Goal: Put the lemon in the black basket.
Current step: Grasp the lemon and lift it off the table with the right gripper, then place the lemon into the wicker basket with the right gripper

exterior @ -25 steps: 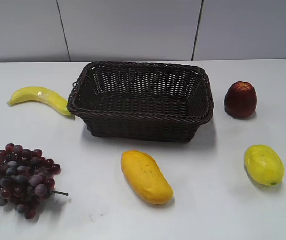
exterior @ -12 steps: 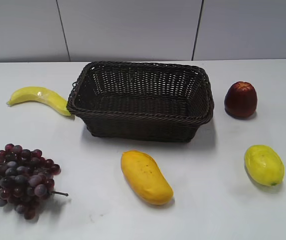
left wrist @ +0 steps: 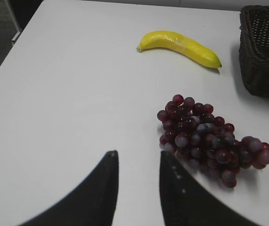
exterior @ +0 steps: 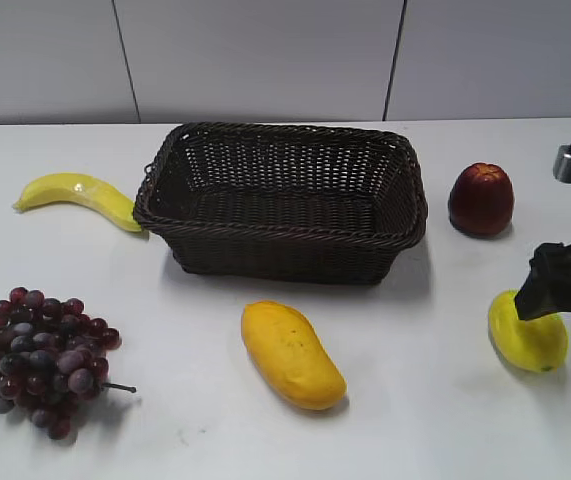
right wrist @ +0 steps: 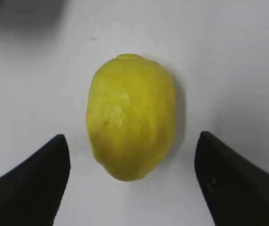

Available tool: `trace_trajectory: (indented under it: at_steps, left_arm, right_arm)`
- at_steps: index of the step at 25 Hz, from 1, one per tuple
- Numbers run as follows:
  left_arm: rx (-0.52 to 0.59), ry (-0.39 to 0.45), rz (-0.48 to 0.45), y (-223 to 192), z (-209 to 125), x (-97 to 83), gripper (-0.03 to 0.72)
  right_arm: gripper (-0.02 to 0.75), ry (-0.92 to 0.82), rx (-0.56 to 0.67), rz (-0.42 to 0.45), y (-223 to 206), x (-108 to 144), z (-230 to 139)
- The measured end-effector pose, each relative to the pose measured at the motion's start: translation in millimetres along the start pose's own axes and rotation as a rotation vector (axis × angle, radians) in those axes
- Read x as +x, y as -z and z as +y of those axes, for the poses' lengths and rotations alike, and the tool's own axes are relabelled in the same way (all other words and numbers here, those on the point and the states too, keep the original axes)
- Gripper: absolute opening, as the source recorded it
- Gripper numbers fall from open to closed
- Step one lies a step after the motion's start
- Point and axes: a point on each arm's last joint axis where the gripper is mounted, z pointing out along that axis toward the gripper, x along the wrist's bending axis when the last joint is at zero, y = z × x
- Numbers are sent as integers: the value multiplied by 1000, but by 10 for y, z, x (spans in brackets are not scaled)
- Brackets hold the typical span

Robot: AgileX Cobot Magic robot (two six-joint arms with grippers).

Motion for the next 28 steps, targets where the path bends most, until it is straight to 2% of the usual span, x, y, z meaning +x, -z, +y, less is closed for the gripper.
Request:
trace_trajectory:
  at_steps: [8,11,13,18,20,23,28]
  left_arm:
    - [0,0,0,0,0,0,235]
    - [0,0,0,0,0,0,235]
    - [0,0,0,0,0,0,235]
    - [0,0,0,0,0,0,235]
    - [0,0,0,0,0,0,235]
    - [0,0,0,0,0,0,235]
    - [0,0,0,0,0,0,235]
  right_arm:
    - [659,-19,97,-2,-419,-48,124]
    - [619,-19,120,1,-506,-55,142]
    - [597,-13,118,5,-498,-46,180]
    - [597,9,139,47,-328,45,391]
    - [597,9,111,83,-166,120,553]
    - [597,40,4,131,113,298,841]
    - [597,194,-193,196,404,856,1201]
